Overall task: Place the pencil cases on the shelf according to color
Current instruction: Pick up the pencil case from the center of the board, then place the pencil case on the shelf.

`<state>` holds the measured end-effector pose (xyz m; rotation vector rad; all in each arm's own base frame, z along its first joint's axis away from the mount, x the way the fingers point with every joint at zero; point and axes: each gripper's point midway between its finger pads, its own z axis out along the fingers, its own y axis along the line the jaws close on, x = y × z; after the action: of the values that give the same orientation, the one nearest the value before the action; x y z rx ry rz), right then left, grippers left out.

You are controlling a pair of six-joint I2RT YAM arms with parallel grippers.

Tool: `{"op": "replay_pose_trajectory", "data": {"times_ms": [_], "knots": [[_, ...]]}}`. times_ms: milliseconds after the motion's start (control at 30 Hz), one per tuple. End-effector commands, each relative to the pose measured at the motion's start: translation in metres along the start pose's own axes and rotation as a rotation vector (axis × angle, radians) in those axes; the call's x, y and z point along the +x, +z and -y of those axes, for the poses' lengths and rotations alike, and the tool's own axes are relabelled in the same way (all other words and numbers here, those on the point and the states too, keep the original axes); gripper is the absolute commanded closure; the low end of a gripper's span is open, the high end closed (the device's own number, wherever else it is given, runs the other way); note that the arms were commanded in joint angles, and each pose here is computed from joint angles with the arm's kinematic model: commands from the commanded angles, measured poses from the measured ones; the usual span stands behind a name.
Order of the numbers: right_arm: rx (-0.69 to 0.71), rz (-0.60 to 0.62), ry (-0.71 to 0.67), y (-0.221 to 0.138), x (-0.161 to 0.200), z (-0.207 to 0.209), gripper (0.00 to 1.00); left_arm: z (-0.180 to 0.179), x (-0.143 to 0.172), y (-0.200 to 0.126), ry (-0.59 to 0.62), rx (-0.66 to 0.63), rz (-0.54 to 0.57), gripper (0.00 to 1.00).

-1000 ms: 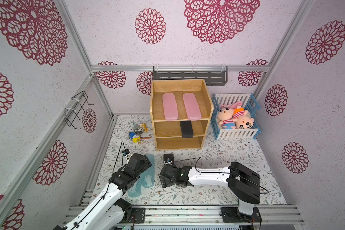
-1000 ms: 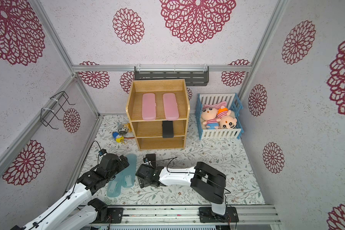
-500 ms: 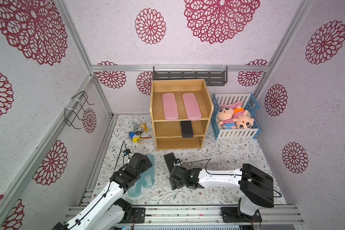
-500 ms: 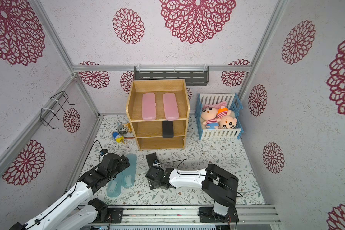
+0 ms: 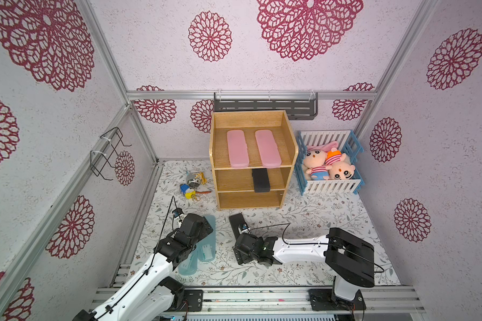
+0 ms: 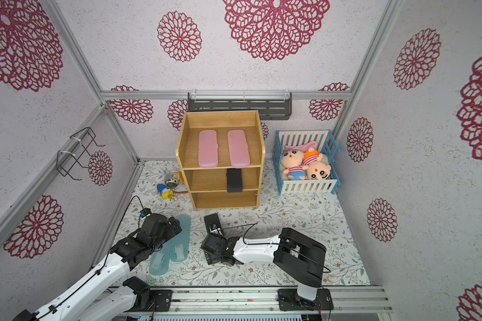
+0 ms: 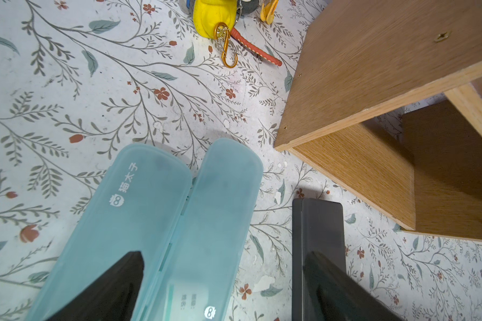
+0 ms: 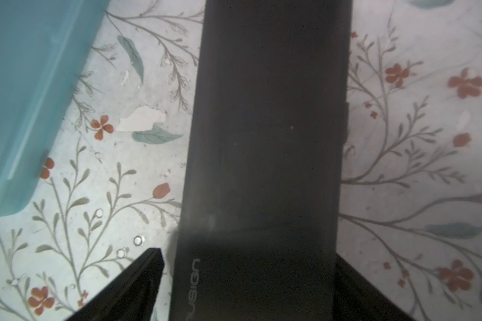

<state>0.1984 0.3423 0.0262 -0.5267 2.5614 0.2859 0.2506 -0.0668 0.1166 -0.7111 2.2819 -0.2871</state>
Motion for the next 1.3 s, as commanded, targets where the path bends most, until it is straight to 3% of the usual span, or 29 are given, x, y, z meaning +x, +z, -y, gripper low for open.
{"op": "replay_pose_trajectory", "data": {"times_ms": [0, 133, 200, 433, 633, 967, 1133, 1267], "knots": [[0.040, -0.002, 0.011, -0.002, 0.008, 0.010, 0.16, 0.007, -0.010, -0.005, 0.008, 0.017, 0.022, 0.03], [0.045, 0.075, 0.031, -0.022, -0.007, 0.012, 0.34, 0.008, -0.011, -0.007, 0.013, 0.013, 0.019, 0.03], [0.016, 0.130, 0.038, -0.039, -0.018, 0.007, 0.38, 0.008, -0.012, -0.007, 0.008, 0.017, 0.023, 0.03], [-0.068, 0.337, 0.098, -0.109, -0.058, 0.005, 0.41, 0.003, -0.014, -0.012, -0.024, 0.026, 0.051, 0.03], [-0.115, 0.442, 0.133, -0.145, -0.087, 0.002, 0.38, 0.000, -0.016, -0.013, -0.026, 0.026, 0.071, 0.03], [-0.061, 0.451, 0.140, -0.128, -0.176, -0.006, 0.38, 0.006, -0.019, -0.012, -0.003, 0.022, 0.066, 0.03], [-0.016, 0.414, 0.177, -0.104, -0.221, 0.005, 0.37, 0.008, -0.020, -0.012, 0.010, 0.019, 0.063, 0.03], [-0.005, 0.400, 0.179, -0.096, -0.234, 0.002, 0.22, 0.008, -0.020, -0.012, 0.014, 0.020, 0.063, 0.03]]}}
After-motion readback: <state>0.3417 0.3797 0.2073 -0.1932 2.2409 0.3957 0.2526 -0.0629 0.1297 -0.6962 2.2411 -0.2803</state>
